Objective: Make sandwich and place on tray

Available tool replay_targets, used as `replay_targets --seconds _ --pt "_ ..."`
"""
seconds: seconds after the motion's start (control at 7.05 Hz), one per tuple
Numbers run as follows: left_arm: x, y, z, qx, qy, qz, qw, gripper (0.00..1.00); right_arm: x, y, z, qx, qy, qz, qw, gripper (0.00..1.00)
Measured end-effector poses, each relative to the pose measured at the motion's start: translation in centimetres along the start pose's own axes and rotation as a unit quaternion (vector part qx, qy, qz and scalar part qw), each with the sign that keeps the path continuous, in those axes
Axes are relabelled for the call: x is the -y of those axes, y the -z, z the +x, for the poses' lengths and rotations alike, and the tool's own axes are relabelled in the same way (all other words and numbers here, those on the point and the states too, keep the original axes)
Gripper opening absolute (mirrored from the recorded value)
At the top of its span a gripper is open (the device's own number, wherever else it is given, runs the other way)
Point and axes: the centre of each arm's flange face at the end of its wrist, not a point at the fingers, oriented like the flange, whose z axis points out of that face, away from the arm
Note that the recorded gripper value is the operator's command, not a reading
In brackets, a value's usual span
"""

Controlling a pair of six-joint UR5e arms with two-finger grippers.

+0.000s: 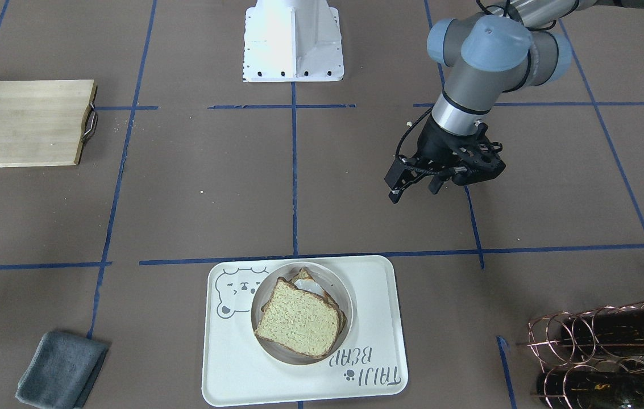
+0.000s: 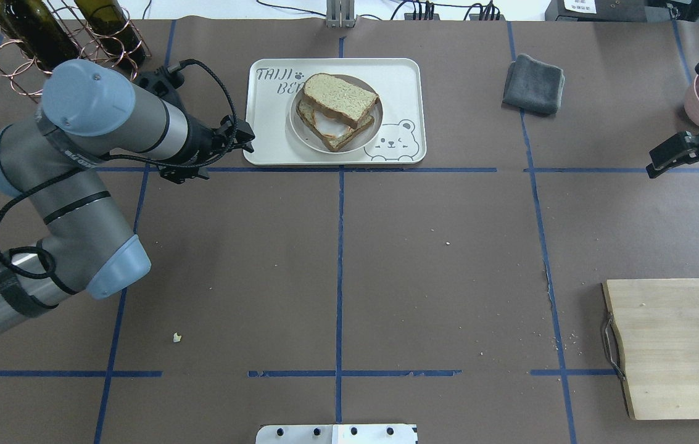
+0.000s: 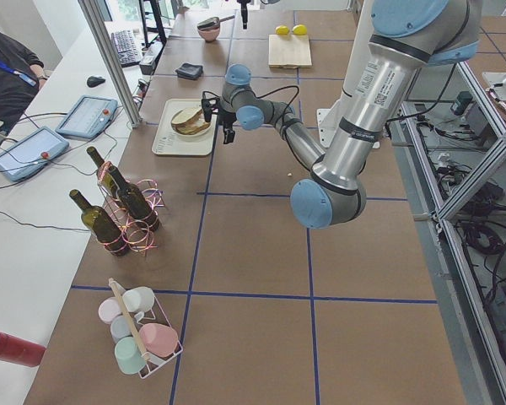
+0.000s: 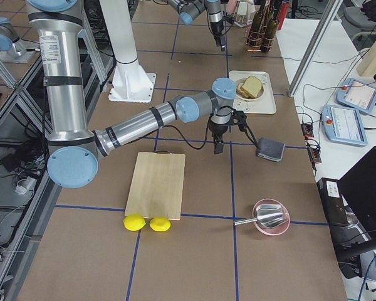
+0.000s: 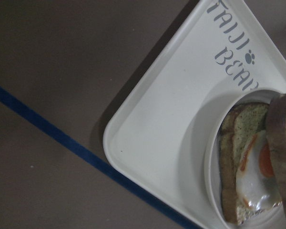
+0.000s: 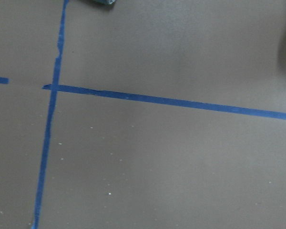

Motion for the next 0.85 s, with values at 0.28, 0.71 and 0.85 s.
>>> replay_targets --seconds 0.28,0.71,0.85 --pt "3.6 3.8 -5.3 0.045 -0.087 0.004 0.9952 1.00 0.6 0.2 6.7 -0.011 0.016 -0.001 0.9998 1.00" --pt "11.0 9.2 -17.9 0.095 -0.189 -0.033 0.9768 1.00 0.5 1.1 14.3 -0.013 0.026 -0.003 0.9996 1.00" --pt "12.9 11.0 -24.2 0.104 -0.209 -0.050 0.9711 1.00 0.2 1.4 15.0 -0.004 0.021 -0.003 0.9998 1.00"
